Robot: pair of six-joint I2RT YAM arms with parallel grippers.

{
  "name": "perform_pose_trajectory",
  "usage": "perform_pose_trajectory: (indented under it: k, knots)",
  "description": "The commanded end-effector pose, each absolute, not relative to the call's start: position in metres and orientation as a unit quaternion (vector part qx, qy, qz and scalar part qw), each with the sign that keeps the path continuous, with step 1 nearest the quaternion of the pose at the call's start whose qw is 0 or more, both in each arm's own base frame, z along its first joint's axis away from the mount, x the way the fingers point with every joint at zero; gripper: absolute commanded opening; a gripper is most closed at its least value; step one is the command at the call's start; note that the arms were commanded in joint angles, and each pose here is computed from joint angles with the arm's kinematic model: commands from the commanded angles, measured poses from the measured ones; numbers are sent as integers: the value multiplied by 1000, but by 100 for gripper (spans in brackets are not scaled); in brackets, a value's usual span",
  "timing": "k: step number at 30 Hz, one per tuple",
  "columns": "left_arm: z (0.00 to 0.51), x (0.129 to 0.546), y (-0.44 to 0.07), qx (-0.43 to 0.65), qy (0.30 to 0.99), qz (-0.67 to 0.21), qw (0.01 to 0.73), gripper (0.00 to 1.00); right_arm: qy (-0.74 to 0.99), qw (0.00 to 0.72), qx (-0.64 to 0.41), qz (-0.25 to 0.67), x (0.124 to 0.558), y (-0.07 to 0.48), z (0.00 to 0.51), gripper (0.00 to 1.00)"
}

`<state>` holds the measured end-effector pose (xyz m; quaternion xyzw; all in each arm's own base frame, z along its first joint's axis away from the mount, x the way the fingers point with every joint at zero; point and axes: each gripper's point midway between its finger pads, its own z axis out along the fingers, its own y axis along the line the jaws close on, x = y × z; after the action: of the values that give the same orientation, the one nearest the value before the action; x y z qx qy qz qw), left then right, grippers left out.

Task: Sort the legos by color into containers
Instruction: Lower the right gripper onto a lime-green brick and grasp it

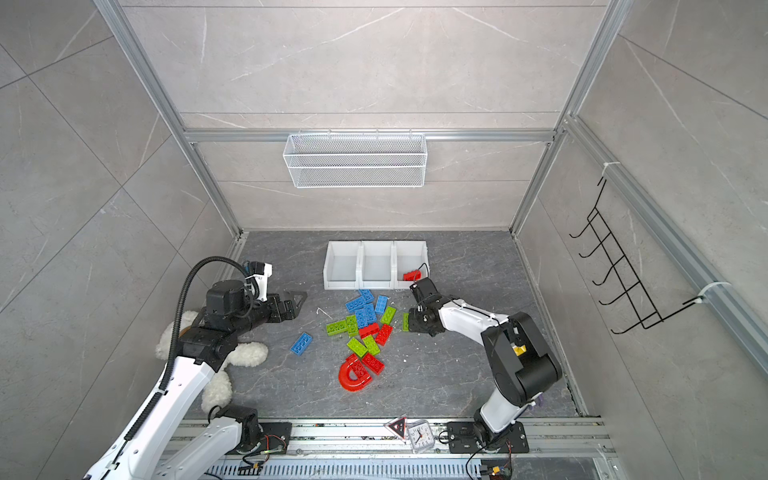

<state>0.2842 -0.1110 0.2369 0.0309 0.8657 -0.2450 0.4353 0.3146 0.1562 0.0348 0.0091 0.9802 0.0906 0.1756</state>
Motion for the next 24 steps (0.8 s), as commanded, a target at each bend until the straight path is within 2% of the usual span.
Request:
perform_pose_trajectory:
  k: [1, 6, 12, 24]
  knots:
    - [248, 285, -111, 41, 860, -240, 449, 100, 978, 193, 5, 77, 311, 149, 55, 50]
    - [248, 285, -111, 41, 860, -239, 450, 100, 976, 200, -36, 83, 316, 165, 64, 55]
    - [248, 284, -110, 41, 860, -237, 451, 100, 977, 188, -62, 79, 325, 187, 56, 55]
    - [247, 285, -108, 38, 862, -231, 450, 100, 985, 159, -58, 44, 327, 184, 27, 54]
